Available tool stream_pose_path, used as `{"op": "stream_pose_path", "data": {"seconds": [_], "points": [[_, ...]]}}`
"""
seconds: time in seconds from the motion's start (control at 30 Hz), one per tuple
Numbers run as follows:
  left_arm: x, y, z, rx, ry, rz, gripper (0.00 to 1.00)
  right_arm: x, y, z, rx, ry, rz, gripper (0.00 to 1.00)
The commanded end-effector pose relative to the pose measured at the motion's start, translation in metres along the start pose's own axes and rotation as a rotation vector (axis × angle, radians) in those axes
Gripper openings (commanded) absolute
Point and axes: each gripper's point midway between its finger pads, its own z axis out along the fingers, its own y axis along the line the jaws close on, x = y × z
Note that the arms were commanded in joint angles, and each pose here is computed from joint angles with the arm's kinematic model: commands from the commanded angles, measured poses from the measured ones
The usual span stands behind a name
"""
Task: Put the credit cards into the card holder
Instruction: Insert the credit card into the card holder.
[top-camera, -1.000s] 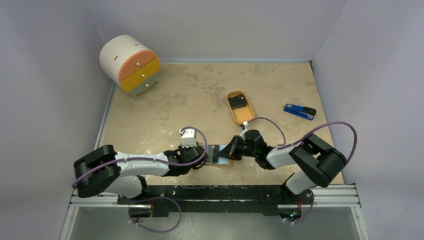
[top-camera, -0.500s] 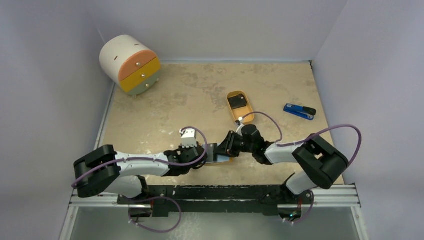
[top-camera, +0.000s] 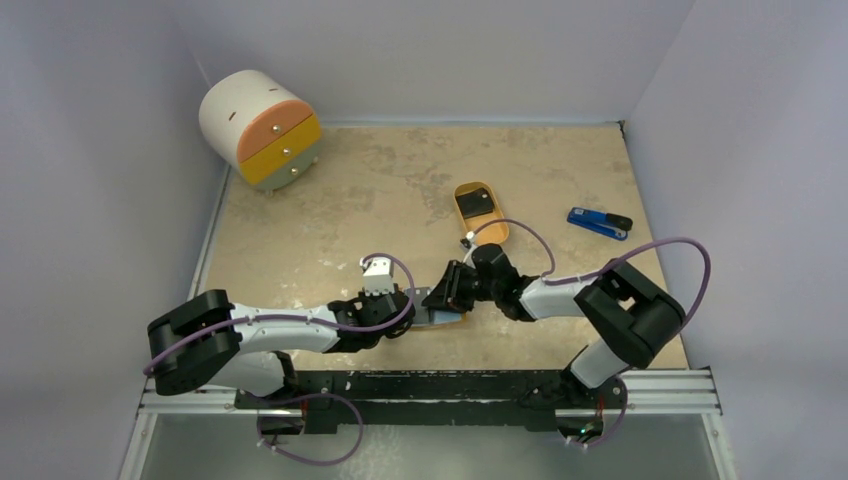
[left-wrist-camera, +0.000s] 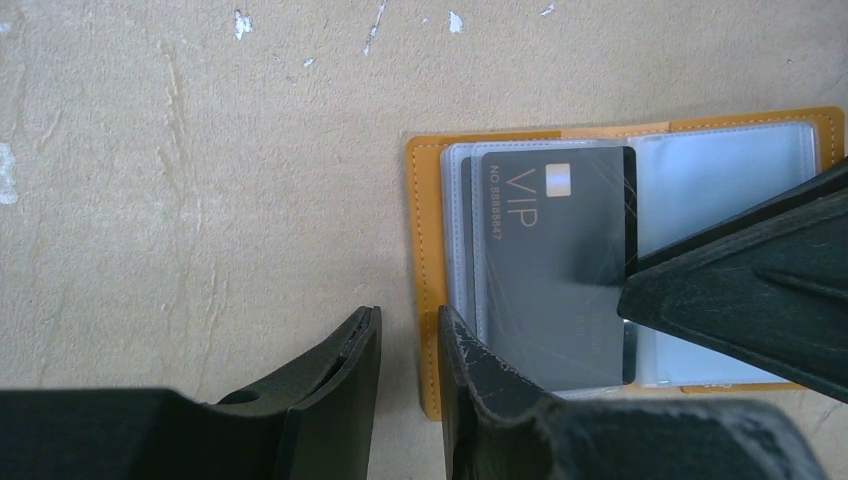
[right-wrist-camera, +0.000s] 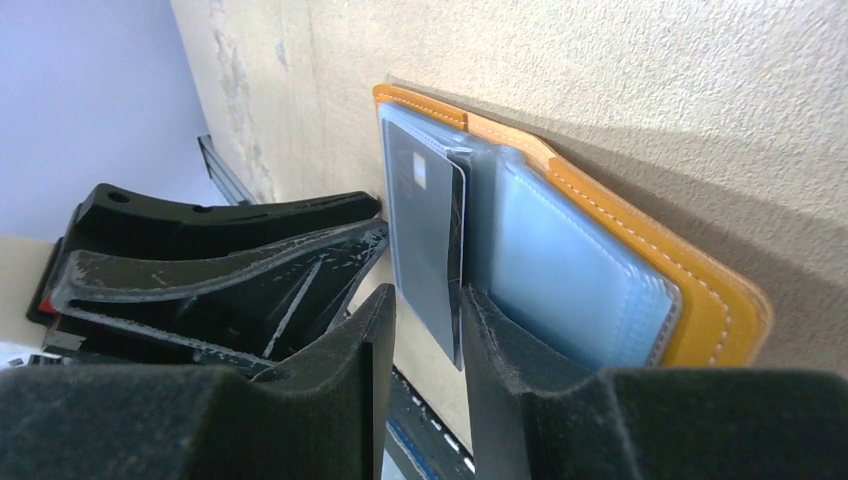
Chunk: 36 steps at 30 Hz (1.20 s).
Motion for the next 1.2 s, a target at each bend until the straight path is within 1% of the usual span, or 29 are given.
{"op": "stream_pose_path", "data": {"seconds": [0.0,0.2,0.4,0.53,0.57,0.67,0.77,0.87,1.1,1.17], "points": [[0.002,-0.009,0.0,0.031,0.023,-0.008,0.27,-0.001,0.018,0.005,-0.045,0.021,-0.038,0.33],[0.002,-0.008,0.0,0.03,0.02,-0.004,0.27,0.002,0.023,0.007,-0.063,0.035,-0.055,0.33],[-0.001,-0.013,-0.001,0.057,0.011,-0.015,0.27,0.008,0.037,0.014,-0.111,0.079,-0.082,0.34],[-0.006,-0.01,-0.004,0.04,-0.002,-0.007,0.27,0.001,0.034,0.008,-0.049,0.042,-0.104,0.35],[-0.008,-0.009,-0.005,0.035,-0.008,-0.008,0.27,-0.002,0.032,0.004,-0.021,0.025,-0.118,0.36],[-0.013,-0.003,-0.011,0.027,-0.02,0.0,0.29,-0.01,0.031,-0.013,0.044,-0.025,-0.17,0.5],[-0.02,0.0,-0.017,0.022,-0.04,-0.004,0.35,-0.013,0.026,-0.031,0.112,-0.052,-0.195,0.59],[-0.029,0.003,-0.024,0.02,-0.064,-0.014,0.41,-0.017,0.029,-0.047,0.142,-0.081,-0.219,0.62],[-0.056,0.007,-0.043,-0.002,-0.123,-0.034,0.55,-0.04,0.041,-0.089,0.225,-0.218,-0.264,0.65],[-0.065,0.007,-0.049,-0.003,-0.144,-0.043,0.57,-0.038,0.042,-0.099,0.227,-0.234,-0.265,0.64]]}}
